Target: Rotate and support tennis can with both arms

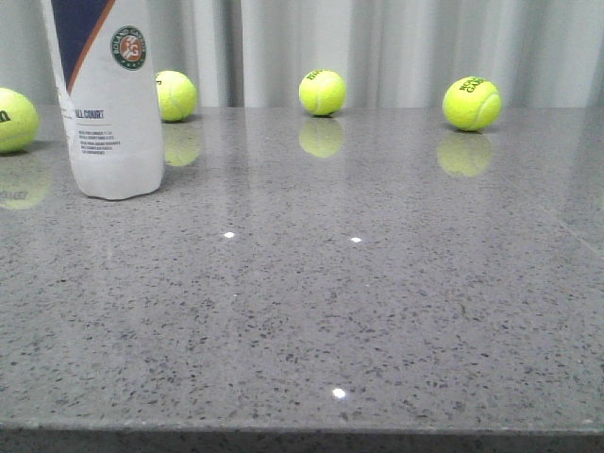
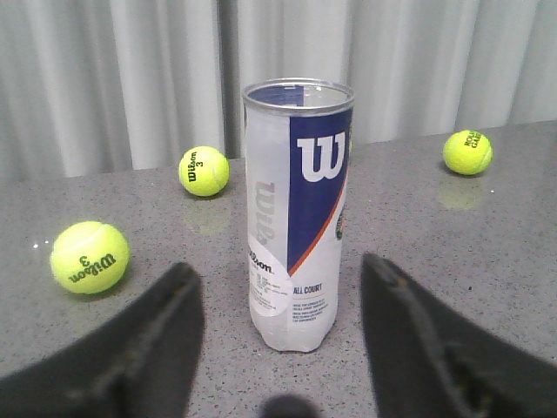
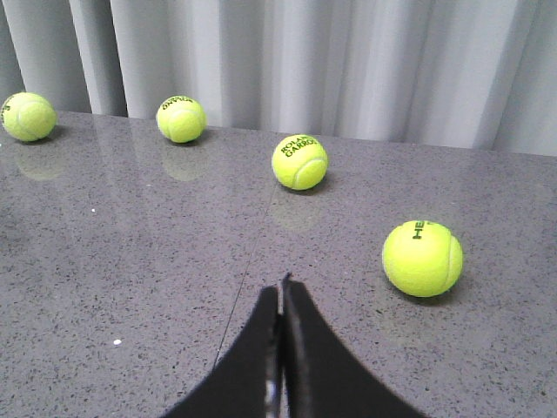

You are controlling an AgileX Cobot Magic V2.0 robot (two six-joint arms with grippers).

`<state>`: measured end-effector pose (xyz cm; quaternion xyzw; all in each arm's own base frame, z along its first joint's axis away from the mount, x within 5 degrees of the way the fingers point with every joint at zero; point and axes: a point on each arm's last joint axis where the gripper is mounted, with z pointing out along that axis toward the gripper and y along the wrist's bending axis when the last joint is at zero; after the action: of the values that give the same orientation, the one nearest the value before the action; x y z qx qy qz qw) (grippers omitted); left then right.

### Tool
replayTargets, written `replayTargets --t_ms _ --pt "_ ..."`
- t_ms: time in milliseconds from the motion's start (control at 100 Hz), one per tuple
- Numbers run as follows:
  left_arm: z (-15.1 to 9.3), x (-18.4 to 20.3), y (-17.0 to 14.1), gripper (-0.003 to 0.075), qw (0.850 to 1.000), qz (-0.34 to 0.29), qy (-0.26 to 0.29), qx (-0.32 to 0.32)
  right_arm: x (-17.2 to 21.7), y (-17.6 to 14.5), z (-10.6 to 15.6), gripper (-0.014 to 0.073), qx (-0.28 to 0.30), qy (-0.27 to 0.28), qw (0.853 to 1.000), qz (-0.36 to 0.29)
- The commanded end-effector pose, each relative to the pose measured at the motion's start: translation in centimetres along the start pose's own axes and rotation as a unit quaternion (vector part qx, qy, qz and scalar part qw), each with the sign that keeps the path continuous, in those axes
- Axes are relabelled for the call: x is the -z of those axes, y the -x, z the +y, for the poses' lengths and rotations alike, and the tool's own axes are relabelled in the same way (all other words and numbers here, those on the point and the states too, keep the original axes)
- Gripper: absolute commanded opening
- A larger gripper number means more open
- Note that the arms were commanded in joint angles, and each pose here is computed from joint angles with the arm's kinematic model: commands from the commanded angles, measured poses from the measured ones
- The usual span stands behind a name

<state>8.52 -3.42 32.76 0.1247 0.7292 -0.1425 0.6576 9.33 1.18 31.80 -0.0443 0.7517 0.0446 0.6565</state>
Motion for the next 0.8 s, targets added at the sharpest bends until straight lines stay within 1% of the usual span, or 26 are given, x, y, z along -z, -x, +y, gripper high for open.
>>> replayTargets --t_ms 0,10,30,60,80,790 --pt "0.09 0.21 1.51 0.0145 0.999 -0.05 0.007 0.013 0.29 1.63 -0.09 -0.0068 0.002 -0.005 0.999 -0.053" --pt "0.09 0.21 1.51 0.0113 0.999 -0.05 0.007 0.013 0.29 1.63 -0.09 -0.0068 0.002 -0.005 0.999 -0.053" --pt "0.09 0.21 1.51 0.008 0.999 -0.05 0.007 0.013 0.29 1.63 -0.09 -0.0068 0.002 -0.005 0.999 -0.053" --pt "0.09 0.21 1.51 0.0003 0.999 -0.05 0.007 0.013 0.29 1.63 -0.09 -0.0068 0.002 -0.005 0.999 -0.053" --pt "0.09 0.21 1.51 -0.002 0.999 -0.05 0.007 0.012 0.29 1.63 -0.09 -0.0068 0.002 -0.005 0.999 -0.053" --pt "0.11 0.22 1.57 -0.002 0.998 -0.053 0.007 0.012 0.29 1.63 -0.09 -0.0068 0.002 -0.005 0.999 -0.053"
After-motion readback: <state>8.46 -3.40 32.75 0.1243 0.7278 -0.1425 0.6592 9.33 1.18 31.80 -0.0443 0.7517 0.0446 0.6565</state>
